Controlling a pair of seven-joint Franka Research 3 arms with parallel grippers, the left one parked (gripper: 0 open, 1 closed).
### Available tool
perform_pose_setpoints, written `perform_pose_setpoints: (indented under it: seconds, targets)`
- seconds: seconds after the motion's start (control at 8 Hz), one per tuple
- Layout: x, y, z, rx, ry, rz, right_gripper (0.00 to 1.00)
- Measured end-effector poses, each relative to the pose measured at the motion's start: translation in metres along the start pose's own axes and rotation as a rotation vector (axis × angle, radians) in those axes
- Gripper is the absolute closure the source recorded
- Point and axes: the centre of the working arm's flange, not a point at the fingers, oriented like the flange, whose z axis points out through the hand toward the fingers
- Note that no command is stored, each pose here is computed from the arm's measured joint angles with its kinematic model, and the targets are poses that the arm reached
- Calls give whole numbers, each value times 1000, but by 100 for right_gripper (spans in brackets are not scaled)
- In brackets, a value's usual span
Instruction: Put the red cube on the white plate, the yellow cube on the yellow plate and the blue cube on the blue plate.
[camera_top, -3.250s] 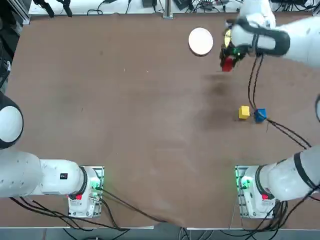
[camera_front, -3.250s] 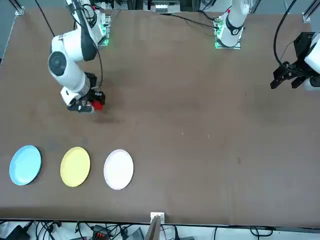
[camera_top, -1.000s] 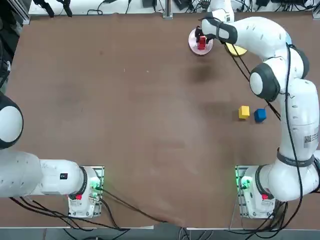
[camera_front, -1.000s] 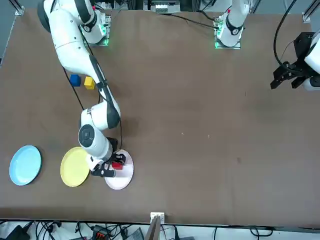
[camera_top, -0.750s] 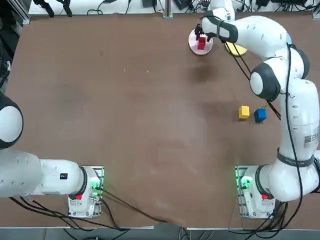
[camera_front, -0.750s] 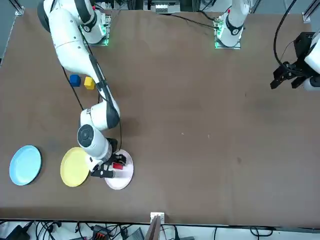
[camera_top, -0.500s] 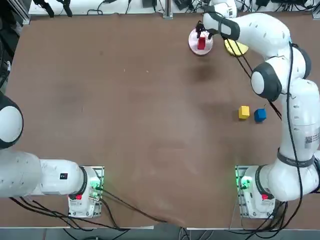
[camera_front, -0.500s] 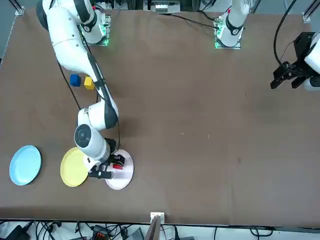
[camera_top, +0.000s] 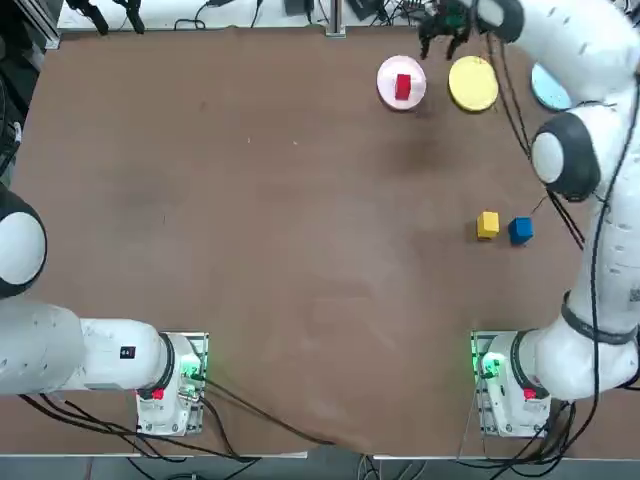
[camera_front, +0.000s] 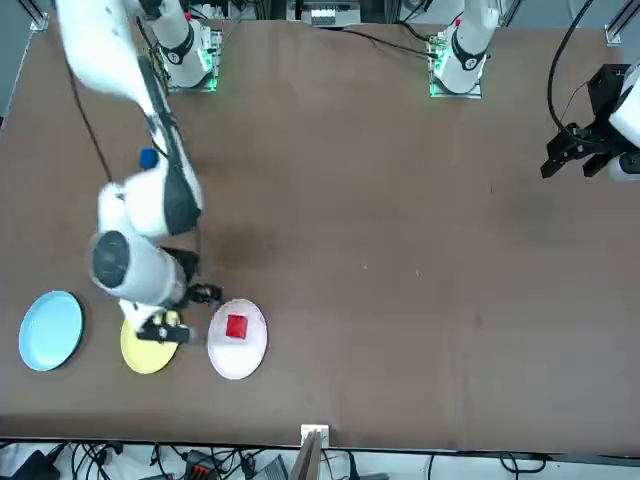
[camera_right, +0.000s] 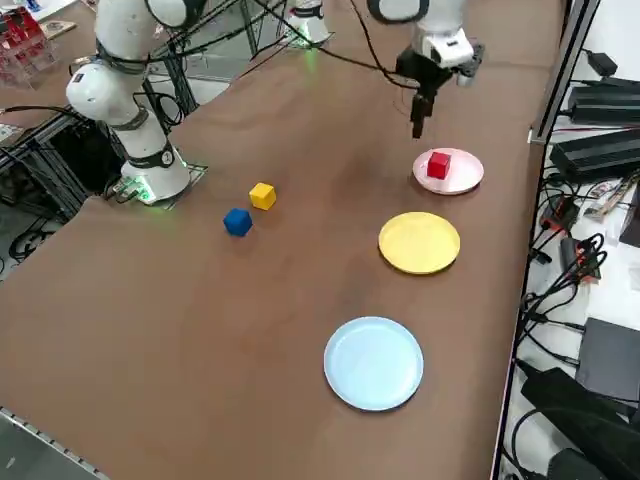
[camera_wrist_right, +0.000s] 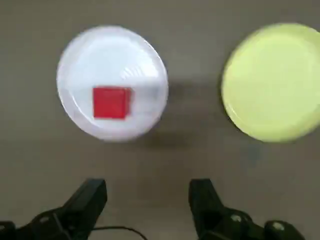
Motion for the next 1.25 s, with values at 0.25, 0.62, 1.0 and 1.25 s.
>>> perform_pose_setpoints:
  seconds: [0.25, 0.62, 1.0, 1.25]
  targets:
    - [-29, 47, -31, -12, -63, 42, 1]
    - [-93, 114, -48, -8, -103, 68, 1]
    - [-163, 164, -55, 4, -131, 85, 3]
    - [-198, 166, -21, 0, -163, 73, 3]
